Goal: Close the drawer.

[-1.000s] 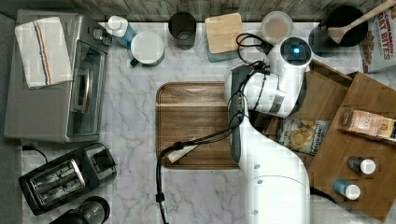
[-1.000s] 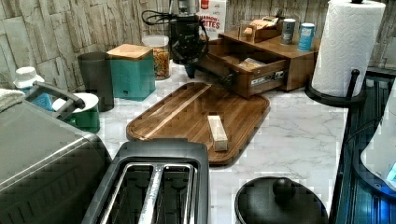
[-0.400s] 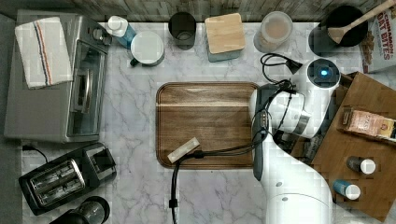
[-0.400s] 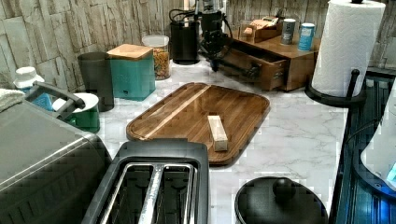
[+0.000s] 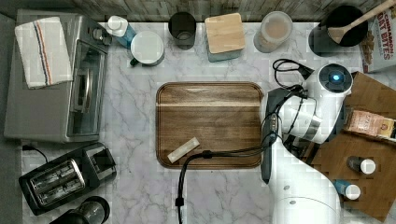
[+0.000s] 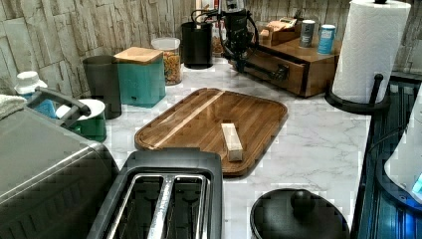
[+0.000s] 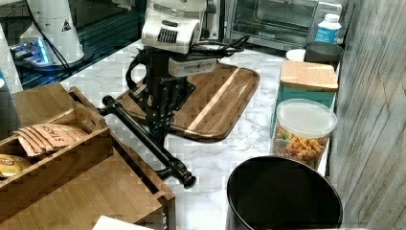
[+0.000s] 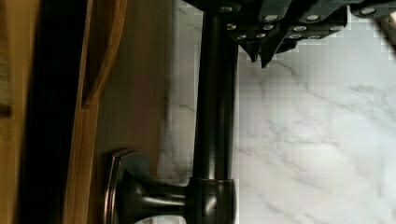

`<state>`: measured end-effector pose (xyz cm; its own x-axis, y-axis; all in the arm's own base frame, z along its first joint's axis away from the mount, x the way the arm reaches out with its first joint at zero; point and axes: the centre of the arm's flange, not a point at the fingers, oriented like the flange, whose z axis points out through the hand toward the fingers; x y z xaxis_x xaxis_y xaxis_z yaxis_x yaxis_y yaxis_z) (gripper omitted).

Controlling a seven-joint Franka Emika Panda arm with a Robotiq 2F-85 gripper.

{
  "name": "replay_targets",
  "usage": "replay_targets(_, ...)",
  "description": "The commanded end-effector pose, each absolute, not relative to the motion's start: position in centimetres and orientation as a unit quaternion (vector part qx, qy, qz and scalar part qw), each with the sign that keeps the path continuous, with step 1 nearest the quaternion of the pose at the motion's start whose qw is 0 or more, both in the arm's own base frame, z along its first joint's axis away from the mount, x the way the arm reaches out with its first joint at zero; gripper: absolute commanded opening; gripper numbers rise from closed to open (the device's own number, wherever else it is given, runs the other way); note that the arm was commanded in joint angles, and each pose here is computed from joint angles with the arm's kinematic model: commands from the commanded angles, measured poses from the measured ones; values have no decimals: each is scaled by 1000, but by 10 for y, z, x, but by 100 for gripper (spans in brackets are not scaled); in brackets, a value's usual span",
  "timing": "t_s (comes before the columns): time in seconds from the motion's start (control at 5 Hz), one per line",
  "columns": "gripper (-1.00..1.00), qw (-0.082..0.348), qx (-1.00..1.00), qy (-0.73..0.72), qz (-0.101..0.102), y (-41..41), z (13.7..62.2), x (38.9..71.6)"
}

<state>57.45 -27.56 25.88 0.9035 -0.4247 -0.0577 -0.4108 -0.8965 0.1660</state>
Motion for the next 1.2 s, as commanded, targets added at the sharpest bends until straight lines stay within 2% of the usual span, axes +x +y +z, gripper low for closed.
replay_targets(0.2,-100,143,886,-431,-98,-458,343,436)
replay_targets(0.4,-100,161,897,-407,-66,-478,351,433)
replay_targets(0.6,-100,108,922,-367,-63,-489,344,445)
replay_targets(1.2,-100,108,922,-367,-64,-489,344,445)
